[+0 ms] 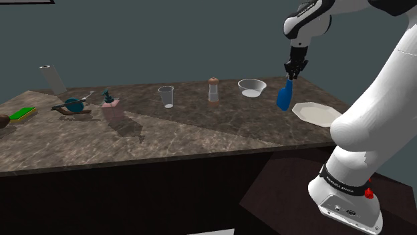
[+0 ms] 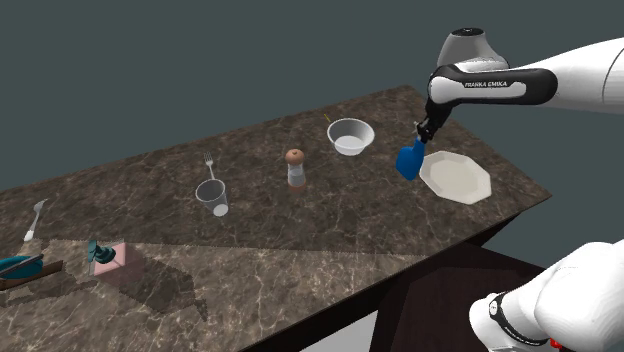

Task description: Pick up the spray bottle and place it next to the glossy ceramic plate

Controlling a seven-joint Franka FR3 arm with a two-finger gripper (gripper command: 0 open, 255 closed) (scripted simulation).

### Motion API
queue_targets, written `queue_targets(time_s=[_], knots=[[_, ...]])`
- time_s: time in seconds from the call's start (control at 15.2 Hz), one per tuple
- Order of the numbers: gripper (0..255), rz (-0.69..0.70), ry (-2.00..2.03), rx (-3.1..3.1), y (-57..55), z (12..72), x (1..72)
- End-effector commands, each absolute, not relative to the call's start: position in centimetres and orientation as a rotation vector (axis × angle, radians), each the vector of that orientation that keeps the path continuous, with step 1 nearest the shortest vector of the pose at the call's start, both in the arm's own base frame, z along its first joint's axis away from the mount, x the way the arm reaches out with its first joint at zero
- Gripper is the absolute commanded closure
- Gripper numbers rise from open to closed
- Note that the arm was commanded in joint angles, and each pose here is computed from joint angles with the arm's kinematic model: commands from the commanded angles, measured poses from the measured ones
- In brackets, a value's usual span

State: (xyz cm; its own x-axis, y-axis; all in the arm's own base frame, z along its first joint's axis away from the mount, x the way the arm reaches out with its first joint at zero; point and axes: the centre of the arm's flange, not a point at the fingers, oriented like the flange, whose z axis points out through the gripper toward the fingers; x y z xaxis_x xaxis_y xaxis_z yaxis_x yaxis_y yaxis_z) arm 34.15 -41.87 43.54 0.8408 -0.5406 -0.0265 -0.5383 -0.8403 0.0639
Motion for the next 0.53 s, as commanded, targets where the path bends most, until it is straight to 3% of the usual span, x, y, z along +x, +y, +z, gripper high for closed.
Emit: queue_targets(time_s=[0.0, 0.13, 0.2, 0.46], knots=[[255, -0.067, -0.869, 2.962, -41.88, 43.55, 34.15], [255, -0.067, -0.869, 2.962, -41.88, 43.55, 34.15], [0, -0.067, -0.869, 2.962, -41.88, 43.55, 34.15], [0, -0.067, -0.869, 2.962, -41.88, 43.55, 34.15]])
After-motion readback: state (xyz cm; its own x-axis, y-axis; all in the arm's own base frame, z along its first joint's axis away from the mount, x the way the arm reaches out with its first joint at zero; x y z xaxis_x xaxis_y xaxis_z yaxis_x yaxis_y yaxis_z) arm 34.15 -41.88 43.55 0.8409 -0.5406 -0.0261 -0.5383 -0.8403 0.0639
